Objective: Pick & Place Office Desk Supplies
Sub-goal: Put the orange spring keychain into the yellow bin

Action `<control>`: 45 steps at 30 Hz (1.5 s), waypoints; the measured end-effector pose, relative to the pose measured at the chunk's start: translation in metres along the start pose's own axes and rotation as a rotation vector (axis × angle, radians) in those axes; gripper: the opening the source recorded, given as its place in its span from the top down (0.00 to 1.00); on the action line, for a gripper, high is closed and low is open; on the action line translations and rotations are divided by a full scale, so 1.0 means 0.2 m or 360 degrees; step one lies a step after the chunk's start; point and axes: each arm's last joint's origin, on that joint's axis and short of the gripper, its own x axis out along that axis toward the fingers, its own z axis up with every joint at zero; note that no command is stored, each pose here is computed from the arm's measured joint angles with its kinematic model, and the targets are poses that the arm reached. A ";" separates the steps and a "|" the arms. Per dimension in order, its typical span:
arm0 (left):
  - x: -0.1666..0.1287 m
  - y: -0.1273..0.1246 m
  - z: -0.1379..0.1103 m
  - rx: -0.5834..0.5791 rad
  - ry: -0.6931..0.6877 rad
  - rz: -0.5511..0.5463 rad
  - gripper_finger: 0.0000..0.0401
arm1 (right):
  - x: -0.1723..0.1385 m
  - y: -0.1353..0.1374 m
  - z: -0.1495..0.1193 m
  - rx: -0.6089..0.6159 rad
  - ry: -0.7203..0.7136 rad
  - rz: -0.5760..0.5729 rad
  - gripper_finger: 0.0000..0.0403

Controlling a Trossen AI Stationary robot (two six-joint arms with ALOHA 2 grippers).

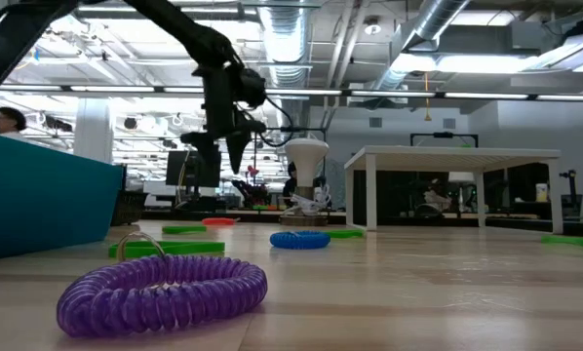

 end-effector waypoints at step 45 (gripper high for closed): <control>0.29 0.01 -0.07 -0.2225 0.0108 0.0167 0.60 | -0.03 0.01 -0.04 0.0074 -0.0018 0.0005 0.38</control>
